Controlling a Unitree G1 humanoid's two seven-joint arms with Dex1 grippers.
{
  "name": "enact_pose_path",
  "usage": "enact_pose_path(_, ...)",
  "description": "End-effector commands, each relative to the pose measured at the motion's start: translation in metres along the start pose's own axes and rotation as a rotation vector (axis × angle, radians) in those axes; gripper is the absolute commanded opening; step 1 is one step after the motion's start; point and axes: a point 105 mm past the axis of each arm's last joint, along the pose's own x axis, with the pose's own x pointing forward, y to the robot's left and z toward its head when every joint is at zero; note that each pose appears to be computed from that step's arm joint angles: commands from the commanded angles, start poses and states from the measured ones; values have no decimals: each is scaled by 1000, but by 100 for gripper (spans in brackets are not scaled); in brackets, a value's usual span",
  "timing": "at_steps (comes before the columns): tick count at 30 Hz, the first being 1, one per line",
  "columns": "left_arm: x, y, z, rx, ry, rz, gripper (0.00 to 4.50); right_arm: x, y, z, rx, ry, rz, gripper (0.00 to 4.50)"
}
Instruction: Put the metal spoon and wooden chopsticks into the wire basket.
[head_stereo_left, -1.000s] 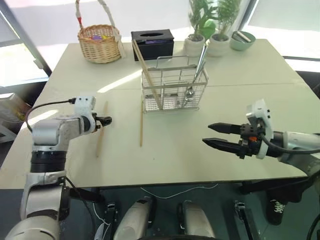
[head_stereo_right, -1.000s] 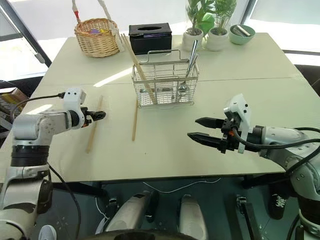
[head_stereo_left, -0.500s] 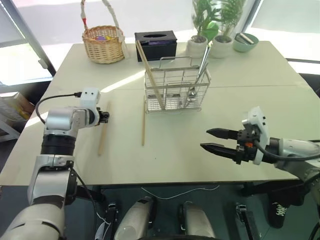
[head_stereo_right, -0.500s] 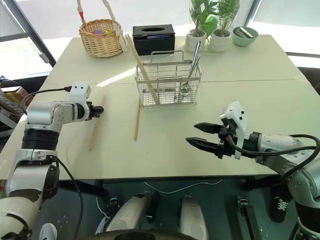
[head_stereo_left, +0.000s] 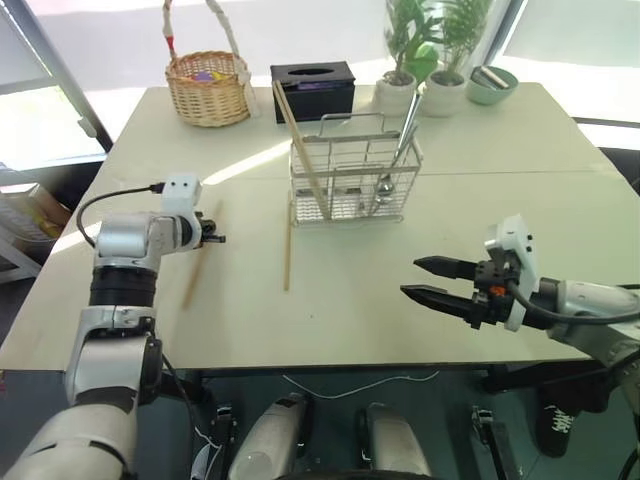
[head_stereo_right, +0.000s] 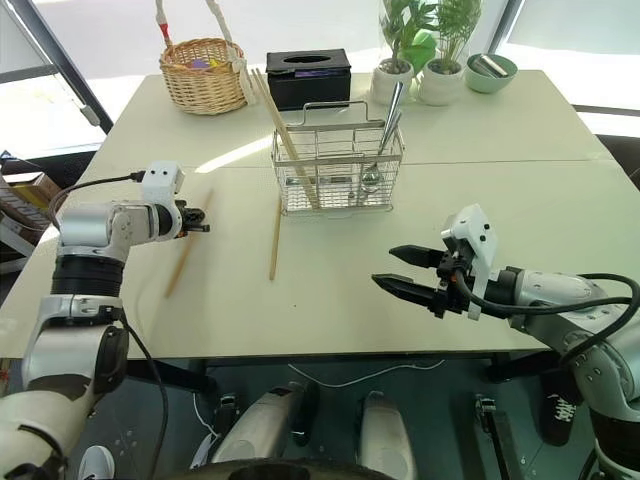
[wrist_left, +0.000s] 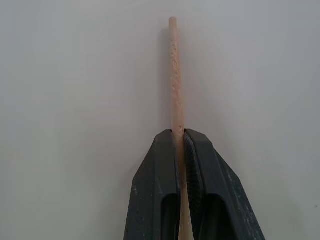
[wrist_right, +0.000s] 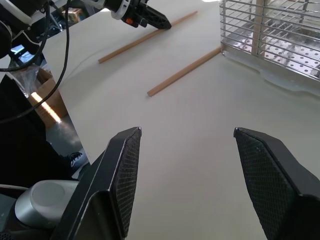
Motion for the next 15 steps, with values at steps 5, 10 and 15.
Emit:
enact_pose_path(5, -79, -30, 146, -84, -755, -259, 3, -7, -1, 13, -64, -26, -30, 307)
enact_pose_path(10, -143, -80, 212, 20, -1053, -472, 3, -9, -6, 16, -79, -32, -58, 307)
enact_pose_path(15, -161, -119, 238, 74, -1163, -580, 3, -11, -8, 30, -100, -88, -85, 307)
